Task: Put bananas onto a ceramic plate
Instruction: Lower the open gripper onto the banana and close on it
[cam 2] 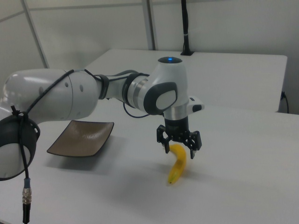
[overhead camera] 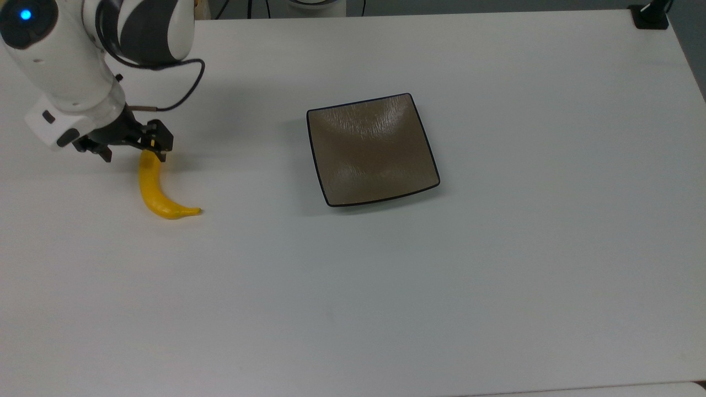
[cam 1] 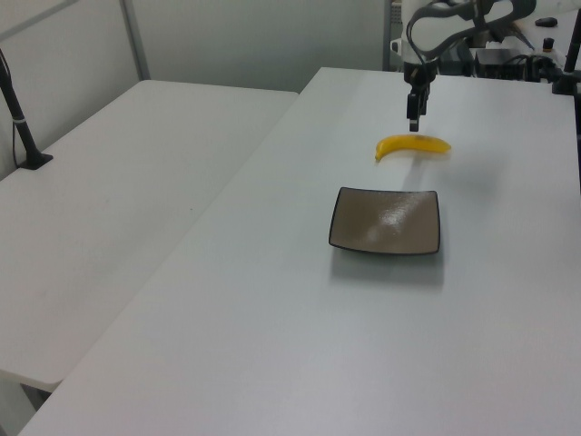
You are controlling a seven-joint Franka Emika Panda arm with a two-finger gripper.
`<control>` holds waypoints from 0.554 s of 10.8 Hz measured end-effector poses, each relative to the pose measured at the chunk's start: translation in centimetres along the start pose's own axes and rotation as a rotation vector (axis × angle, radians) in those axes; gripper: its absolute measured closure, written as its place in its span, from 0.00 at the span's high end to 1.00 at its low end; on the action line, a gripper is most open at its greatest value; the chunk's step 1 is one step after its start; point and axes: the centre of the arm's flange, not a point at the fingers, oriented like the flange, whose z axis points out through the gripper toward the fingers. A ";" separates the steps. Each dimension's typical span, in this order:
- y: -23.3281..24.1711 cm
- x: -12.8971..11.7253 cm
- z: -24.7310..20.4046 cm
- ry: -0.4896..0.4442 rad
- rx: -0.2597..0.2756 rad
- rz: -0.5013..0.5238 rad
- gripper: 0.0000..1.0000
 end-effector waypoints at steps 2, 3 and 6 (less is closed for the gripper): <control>-0.1 0.4 2.8 0.028 -0.010 0.012 1.00; -0.2 0.4 4.1 0.023 -0.024 0.011 1.00; -0.3 0.3 6.1 -0.002 -0.052 0.015 1.00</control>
